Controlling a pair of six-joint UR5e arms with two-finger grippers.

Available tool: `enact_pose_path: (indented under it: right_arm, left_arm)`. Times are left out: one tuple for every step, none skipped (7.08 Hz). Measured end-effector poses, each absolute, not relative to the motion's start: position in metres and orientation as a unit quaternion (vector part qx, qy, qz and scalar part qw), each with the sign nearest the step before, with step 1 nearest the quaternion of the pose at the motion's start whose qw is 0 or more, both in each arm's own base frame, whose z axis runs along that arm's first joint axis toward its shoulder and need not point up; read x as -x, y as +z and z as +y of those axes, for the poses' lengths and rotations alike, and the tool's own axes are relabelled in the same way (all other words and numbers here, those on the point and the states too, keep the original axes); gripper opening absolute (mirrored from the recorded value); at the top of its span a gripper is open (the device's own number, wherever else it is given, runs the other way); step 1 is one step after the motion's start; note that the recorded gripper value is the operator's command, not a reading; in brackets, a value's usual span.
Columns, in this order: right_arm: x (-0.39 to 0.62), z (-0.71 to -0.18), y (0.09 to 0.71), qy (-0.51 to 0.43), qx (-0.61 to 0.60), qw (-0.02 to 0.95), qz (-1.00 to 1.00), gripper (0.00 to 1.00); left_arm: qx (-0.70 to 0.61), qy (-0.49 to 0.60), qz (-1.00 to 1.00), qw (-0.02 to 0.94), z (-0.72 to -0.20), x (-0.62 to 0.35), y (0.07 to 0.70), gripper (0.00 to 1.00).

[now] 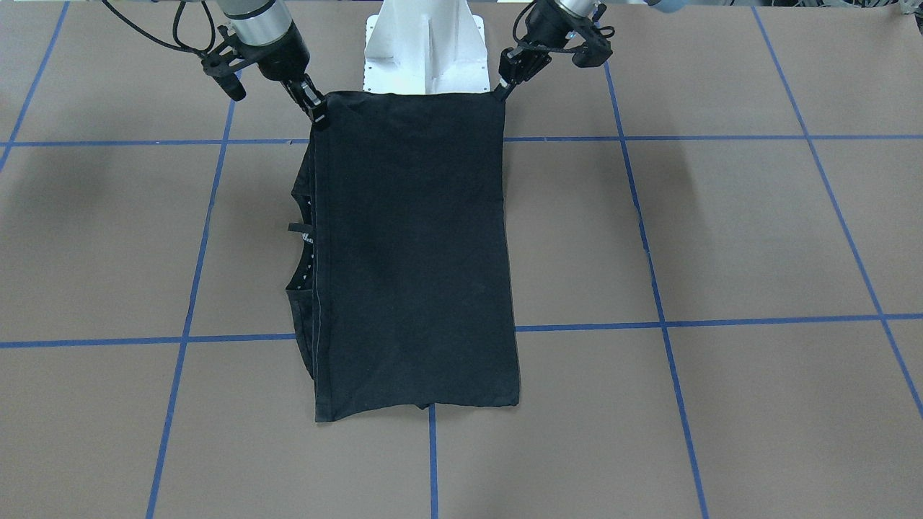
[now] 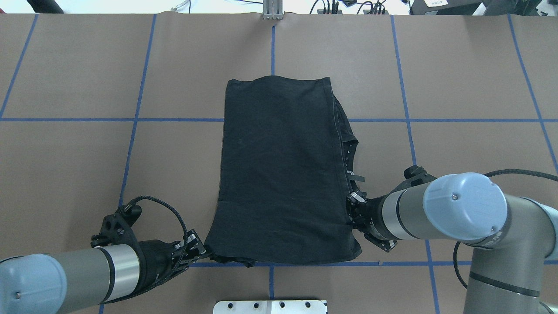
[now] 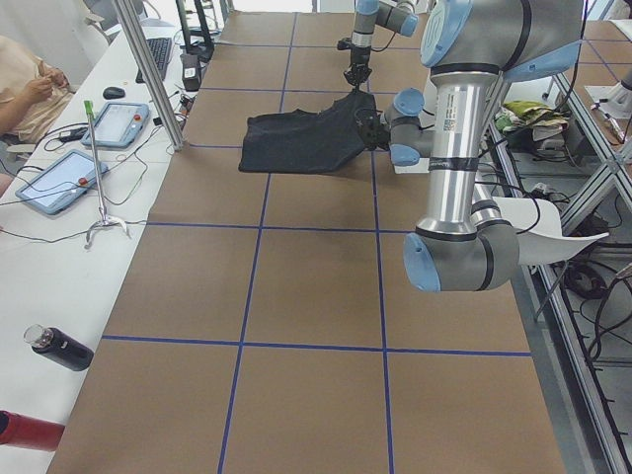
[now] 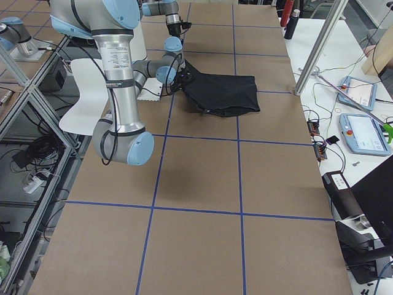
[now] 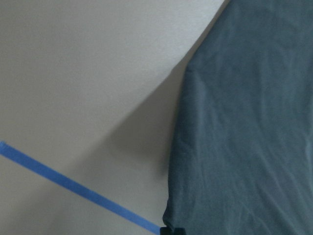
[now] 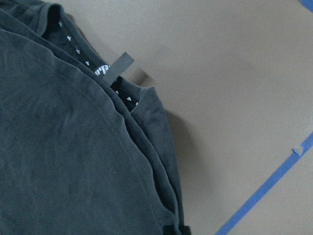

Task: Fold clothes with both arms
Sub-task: 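Lift the near end with both grippers and fold it toward the far end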

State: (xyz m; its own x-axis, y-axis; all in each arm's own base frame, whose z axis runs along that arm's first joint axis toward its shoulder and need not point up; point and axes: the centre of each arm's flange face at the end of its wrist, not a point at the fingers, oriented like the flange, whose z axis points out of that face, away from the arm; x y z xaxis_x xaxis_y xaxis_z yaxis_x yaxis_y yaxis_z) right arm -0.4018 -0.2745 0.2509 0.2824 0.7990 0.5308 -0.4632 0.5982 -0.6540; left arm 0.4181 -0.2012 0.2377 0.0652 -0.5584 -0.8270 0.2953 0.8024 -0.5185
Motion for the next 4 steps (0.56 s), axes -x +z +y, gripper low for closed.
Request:
enact_pose_path:
  right_arm:
    - [0.391, -0.284, 0.246, 0.405, 0.202, 0.773, -0.444, 0.0]
    - [0.378, -0.301, 0.244, 0.408, 0.203, 0.769, -0.449, 0.0]
    - [0.368, -0.326, 0.243, 0.415, 0.2, 0.764, -0.452, 0.0]
    - [0.366, -0.358, 0.242, 0.423, 0.204, 0.759, -0.451, 0.0]
  left_arm:
    - [0.101, -0.3, 0.624, 0.715, -0.209, -0.406, 0.223, 0.0]
    - [0.083, -0.307, 0.631, 0.707, -0.236, -0.395, 0.209, 0.0]
    - [0.06, -0.312, 0.633, 0.706, -0.276, -0.391, 0.197, 0.0]
    - [0.035, -0.321, 0.626, 0.71, -0.319, -0.395, 0.19, 0.0]
